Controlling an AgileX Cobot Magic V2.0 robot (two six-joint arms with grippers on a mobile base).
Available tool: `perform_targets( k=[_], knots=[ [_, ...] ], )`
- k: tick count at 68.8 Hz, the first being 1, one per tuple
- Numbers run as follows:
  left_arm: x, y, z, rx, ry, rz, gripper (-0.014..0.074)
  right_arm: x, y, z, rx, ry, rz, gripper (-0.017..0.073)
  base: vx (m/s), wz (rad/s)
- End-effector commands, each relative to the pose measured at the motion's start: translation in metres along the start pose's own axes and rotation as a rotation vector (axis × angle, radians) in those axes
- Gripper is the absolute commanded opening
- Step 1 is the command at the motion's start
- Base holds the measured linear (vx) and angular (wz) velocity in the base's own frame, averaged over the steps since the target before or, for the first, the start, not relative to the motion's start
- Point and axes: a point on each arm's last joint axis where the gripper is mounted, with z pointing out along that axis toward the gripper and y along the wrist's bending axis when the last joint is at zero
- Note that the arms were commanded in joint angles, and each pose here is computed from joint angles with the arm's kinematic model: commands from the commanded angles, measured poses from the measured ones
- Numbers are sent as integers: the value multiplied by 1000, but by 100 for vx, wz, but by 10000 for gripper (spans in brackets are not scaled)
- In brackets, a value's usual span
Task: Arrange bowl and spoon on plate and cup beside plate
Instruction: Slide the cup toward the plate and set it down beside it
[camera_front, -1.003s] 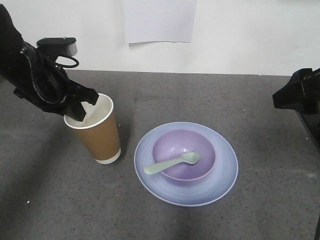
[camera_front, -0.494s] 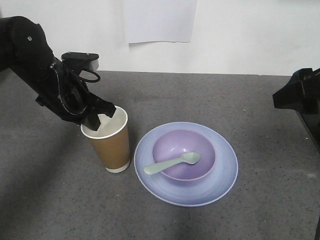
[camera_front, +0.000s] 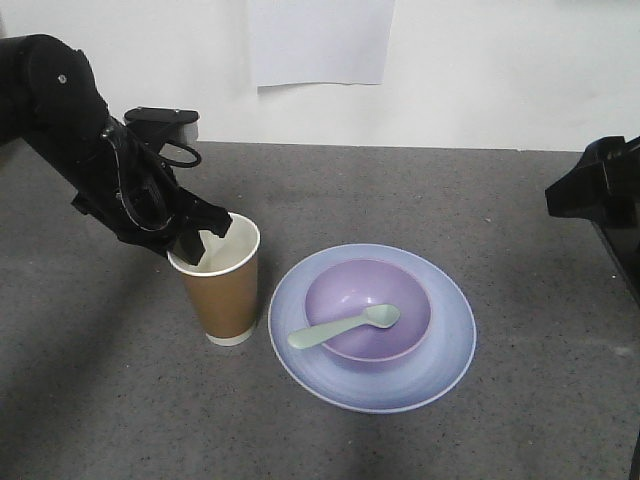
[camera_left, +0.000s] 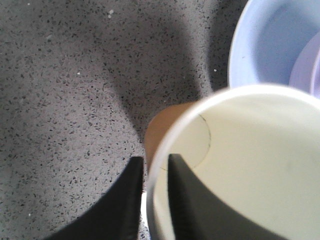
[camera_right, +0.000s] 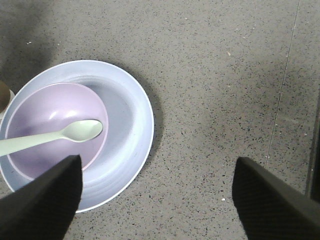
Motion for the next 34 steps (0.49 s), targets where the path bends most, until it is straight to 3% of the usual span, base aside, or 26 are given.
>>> perform_targets(
  k=[1, 19, 34],
  knots=[
    [-2, -9, -24, 21, -85, 15, 261, -8, 0, -12, 8, -99, -9, 587, 0, 0],
    [-2, -9, -26, 21, -98, 15, 473, -8, 0, -12, 8, -97, -9, 587, 0, 0],
    [0, -11, -44, 18, -167, 20, 496, -8, 0, -12, 7, -93, -9, 587, 0, 0]
  ],
)
